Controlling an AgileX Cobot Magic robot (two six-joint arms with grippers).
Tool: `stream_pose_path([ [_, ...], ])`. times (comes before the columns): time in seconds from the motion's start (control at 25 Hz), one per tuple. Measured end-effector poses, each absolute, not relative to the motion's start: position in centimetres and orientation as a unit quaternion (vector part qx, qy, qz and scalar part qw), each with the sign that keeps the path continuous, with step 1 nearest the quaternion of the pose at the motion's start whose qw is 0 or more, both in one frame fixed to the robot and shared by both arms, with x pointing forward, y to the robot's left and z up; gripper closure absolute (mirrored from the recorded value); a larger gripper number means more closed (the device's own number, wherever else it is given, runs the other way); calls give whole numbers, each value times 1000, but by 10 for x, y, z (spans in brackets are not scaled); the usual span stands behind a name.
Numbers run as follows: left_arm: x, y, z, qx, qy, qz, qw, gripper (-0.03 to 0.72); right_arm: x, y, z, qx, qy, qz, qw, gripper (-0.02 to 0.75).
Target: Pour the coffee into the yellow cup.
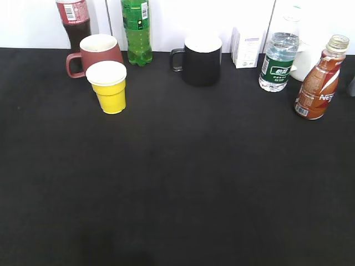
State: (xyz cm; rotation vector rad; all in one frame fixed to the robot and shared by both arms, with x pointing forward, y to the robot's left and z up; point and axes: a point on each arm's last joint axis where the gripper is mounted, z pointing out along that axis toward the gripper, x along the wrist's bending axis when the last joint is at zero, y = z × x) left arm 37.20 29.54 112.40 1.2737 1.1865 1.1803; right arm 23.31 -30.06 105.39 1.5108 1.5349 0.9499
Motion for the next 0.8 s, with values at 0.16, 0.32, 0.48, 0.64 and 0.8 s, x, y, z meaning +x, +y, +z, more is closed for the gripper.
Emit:
stream_pose_path([
  [0.16,432,260,1069,567,447,439,534,148,233,-301,1054,593,602,373,384,240],
  [0.32,449,231,987,595,470,362,542,148,233,-301,1054,593,602,373,384,240],
  [0.48,470,211,943,609,422,343,577,148,233,-301,1054,593,602,373,384,240],
  [0.64,492,198,898,616,464,276,573,75,233,-301,1054,593,602,373,384,240],
  [0.8,524,187,889,617,467,274,570,35,233,-301,1054,593,602,373,384,240],
])
